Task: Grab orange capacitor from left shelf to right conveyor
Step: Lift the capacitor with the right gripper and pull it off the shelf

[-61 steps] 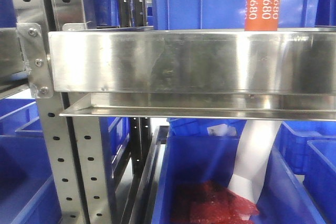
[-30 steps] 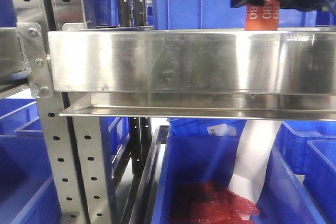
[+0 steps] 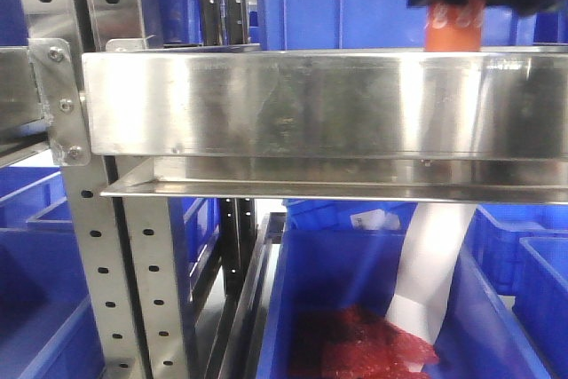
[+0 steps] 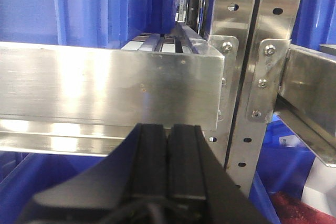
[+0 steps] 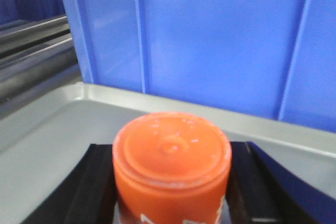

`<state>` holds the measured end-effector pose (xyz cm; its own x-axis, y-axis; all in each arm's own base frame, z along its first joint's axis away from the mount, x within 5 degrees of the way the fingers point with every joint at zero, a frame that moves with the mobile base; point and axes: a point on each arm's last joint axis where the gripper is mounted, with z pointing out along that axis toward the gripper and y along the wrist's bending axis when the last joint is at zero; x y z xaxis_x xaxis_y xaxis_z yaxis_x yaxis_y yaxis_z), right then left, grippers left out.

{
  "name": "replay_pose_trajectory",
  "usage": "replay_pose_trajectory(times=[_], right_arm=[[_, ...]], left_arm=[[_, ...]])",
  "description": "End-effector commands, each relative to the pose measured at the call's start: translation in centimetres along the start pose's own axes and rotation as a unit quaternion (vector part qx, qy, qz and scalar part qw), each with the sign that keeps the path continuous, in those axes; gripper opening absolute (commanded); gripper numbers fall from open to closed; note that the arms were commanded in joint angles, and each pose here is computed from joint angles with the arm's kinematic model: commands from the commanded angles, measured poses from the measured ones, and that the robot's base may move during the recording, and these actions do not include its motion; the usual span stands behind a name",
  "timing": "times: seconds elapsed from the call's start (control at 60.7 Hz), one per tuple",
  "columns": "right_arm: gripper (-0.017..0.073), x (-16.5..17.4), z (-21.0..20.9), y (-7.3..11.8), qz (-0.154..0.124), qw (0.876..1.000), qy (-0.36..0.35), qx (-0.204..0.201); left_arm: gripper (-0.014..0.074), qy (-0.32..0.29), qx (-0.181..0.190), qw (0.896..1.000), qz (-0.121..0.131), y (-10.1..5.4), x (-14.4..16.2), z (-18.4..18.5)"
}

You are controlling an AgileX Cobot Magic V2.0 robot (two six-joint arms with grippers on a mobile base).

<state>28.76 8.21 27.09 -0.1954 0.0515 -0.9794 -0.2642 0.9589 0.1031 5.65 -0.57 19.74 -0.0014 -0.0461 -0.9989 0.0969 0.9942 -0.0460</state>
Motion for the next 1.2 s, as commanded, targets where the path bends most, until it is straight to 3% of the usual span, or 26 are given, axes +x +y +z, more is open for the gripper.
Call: replay_pose_trajectory(times=[0.0,0.165,0.362,0.543,0.757,1.185], right_arm=[[0.0092,-4.2,-2.1,0.0,-0.009,0.996,-0.087,-0.003],[0.0092,-6.5,-6.4,-0.7,-0.038,0.996,-0.077,0.019],[0.0091,-7.9,-13.0,-1.1,-0.039,0.997,-0.042,0.058],[0.0091,-7.1,-19.1,-0.9,-0.044,0.996,-0.020,0.079],[0.0091,-5.6,-24.9,-0.4,-0.043,0.993,-0.074,0.083],[0.0091,-5.2,-26.8,-0.2,-0.044,0.990,-0.103,0.082]], left_arm=[[-0.0127,-0.052,0.000,0.999,-0.002,0.0,-1.0,-0.1],[-0.0127,-0.052,0.000,0.999,-0.002,0.0,-1.0,-0.1],[-0.0127,-0.052,0.000,0.999,-0.002,0.0,-1.0,-0.1],[-0.0127,-0.052,0.000,0.999,-0.002,0.0,-1.0,-0.1],[-0.0127,-0.052,0.000,0.999,-0.002,0.0,-1.0,-0.1],[-0.0127,-0.052,0.000,0.999,-0.002,0.0,-1.0,-0.1]])
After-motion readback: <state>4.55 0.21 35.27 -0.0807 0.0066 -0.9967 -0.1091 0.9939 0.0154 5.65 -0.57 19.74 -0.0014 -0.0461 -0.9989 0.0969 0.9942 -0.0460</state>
